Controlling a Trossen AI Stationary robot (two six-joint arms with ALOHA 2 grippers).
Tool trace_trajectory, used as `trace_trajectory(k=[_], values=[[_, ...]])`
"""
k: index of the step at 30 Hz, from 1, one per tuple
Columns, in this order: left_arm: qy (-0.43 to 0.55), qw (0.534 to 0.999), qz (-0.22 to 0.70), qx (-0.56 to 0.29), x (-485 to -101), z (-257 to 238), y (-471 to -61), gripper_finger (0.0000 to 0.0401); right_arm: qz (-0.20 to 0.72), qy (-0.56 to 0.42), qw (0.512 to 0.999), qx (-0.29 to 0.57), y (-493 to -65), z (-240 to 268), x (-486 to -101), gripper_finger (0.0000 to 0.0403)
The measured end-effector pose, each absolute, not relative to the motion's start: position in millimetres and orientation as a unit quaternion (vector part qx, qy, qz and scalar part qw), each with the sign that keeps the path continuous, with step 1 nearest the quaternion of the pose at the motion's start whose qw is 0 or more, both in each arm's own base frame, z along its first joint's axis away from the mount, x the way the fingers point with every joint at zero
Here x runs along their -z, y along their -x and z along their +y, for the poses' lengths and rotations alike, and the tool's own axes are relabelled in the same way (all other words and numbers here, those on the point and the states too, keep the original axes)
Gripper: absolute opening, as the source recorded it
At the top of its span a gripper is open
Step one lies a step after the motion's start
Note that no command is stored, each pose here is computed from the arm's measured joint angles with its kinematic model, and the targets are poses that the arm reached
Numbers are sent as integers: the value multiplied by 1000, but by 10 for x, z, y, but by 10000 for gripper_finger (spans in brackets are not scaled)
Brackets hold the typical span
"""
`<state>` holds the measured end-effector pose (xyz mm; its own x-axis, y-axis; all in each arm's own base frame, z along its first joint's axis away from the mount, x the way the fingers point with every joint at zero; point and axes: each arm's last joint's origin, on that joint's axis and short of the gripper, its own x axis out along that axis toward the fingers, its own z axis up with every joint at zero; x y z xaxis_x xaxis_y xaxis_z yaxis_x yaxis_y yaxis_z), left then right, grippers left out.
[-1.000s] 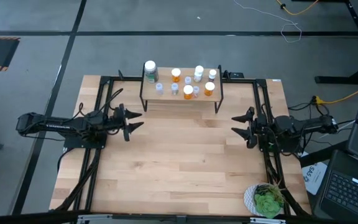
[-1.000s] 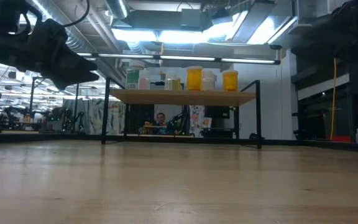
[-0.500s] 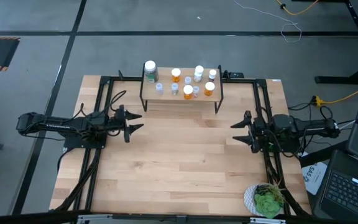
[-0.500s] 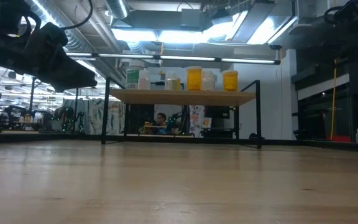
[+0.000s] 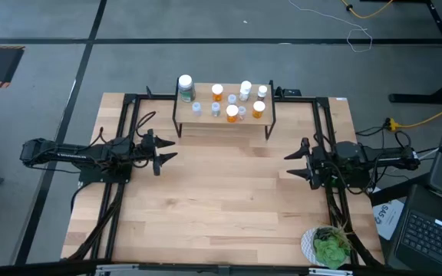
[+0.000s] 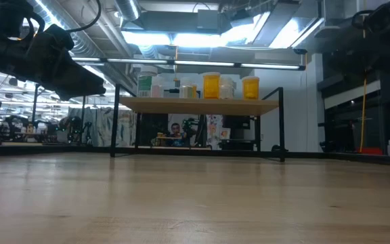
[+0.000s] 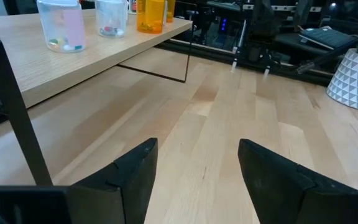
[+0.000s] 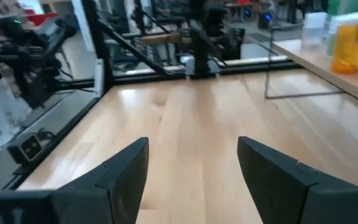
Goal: Pick and place medicine bottles onto shelf by color
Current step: Return To home Position
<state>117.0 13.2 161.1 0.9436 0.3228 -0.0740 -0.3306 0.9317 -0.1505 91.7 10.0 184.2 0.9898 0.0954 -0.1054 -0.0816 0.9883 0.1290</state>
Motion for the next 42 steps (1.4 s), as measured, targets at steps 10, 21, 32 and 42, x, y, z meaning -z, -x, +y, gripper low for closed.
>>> trace_trajectory(k=[10,21,32,42], values=[[81,982,24,-166,-1612,132,-1170,219,-6,-11,997,-79,-977,126,-1670,248],[81,982,23,-166,-1612,132,-1170,219,-15,27,999,-15,-978,88,-1684,248],[81,982,23,-166,-1612,132,-1170,219,-15,28,999,-14,-978,88,-1685,248],[81,982,23,-166,-1612,132,-1170,219,-15,27,999,-14,-978,88,-1686,248]])
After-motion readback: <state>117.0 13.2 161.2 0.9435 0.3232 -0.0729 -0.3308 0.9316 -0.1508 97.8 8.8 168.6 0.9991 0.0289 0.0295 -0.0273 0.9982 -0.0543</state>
